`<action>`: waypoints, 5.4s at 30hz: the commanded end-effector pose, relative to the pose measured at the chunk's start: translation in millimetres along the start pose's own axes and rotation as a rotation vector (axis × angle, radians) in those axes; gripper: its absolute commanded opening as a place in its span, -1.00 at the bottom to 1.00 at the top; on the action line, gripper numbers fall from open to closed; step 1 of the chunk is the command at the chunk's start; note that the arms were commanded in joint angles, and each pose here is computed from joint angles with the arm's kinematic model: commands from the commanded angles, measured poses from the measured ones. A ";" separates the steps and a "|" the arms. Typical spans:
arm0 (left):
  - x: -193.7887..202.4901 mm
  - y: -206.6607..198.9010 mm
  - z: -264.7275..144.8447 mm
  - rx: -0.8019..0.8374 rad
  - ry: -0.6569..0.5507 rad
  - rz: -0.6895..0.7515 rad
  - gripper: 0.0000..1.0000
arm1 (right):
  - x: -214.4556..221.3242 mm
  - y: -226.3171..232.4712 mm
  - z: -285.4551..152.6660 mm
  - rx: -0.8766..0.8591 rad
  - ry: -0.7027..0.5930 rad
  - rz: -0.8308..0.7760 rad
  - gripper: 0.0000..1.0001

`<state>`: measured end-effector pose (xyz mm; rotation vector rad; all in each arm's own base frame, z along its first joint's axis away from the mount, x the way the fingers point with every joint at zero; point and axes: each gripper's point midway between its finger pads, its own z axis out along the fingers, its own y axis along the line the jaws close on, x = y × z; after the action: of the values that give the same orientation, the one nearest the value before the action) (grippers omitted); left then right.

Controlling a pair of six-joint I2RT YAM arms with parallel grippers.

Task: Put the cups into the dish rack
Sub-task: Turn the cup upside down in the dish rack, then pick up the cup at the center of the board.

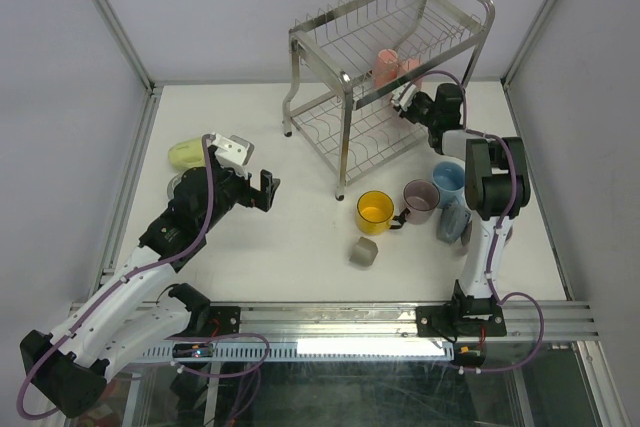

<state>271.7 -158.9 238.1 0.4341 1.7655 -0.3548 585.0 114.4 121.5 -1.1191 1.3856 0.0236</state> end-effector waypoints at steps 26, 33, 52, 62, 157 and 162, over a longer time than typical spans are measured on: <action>-40.6 -20.5 -7.9 0.102 -0.149 -0.223 0.98 | -82.0 50.7 -79.3 -0.228 -0.132 0.064 -0.11; -115.5 -78.7 -39.5 0.524 -0.415 -0.759 0.98 | -112.5 93.4 -133.7 -0.396 -0.085 0.199 -0.10; -243.6 -109.4 -111.8 0.984 -0.776 -1.173 0.98 | -184.8 130.7 -237.9 -0.520 -0.018 0.546 -0.03; -257.6 -116.7 -119.8 1.070 -0.778 -1.194 0.98 | -198.1 138.4 -249.7 -0.535 -0.041 0.595 -0.03; 163.2 179.5 -13.4 -1.118 0.183 -0.631 -0.80 | -181.8 161.2 -253.6 -0.578 -0.018 0.647 0.02; 156.6 170.8 -10.5 -1.039 0.195 -0.631 -1.00 | -185.8 161.1 -254.4 -0.587 -0.035 0.656 0.02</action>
<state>293.0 20.7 57.5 -0.8909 2.0460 0.3248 245.6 144.8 210.5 -1.0632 1.7629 0.9578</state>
